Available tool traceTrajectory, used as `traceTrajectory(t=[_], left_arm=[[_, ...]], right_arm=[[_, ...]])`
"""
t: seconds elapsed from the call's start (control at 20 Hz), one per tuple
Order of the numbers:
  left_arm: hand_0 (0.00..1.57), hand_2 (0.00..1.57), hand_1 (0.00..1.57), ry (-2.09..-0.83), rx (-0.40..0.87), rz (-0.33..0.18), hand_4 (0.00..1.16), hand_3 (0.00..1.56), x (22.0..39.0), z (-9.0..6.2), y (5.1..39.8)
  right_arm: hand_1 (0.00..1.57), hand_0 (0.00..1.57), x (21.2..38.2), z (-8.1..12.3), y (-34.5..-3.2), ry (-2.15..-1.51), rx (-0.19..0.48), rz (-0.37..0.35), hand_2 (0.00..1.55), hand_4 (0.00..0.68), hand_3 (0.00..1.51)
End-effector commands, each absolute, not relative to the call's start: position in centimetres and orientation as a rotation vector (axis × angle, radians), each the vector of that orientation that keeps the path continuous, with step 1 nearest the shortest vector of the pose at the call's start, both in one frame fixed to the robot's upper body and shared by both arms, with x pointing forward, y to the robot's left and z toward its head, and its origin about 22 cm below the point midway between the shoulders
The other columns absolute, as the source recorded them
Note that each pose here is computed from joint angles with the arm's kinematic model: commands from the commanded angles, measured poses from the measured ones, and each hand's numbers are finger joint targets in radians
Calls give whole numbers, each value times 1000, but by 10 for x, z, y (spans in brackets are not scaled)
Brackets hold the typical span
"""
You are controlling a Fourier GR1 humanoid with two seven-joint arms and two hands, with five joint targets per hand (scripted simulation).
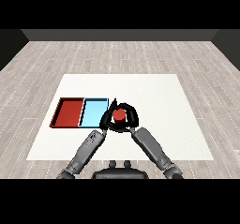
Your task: Pick the red can and put it in the red box
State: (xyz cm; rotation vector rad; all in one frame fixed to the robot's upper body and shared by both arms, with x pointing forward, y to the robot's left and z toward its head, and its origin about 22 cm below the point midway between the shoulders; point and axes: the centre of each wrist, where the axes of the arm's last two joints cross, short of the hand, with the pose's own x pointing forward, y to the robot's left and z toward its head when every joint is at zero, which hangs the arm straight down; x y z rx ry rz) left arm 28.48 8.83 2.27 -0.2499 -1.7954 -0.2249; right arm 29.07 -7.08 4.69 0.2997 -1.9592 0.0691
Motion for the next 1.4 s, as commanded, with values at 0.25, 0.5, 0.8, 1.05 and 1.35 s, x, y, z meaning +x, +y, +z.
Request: traceTrajectory(t=[0.25,0.5,0.8,1.05,1.35], left_arm=[[0,0,0,-1783,-243,-262,0,0,292,25,86],[0,0,0,-1799,-153,-236,236,0,293,19,75],[1552,1479,1552,-1764,-163,-214,868,1384,286,42,71],[1571,1536,1571,-1763,-88,-215,996,1446,292,31,63],[1571,1495,1571,-1786,-73,-193,857,1340,284,34,49]], right_arm=[[1459,1459,295,46,-58,-1959,367,54,1445,588,1395],[1471,1471,284,63,-43,-1983,351,69,1457,511,1405],[1503,1503,284,72,-52,-1985,388,72,1452,523,1400],[1467,1467,291,61,-64,-1978,371,91,1439,561,1392],[1518,1518,285,44,-45,-2003,387,74,1450,541,1391]])
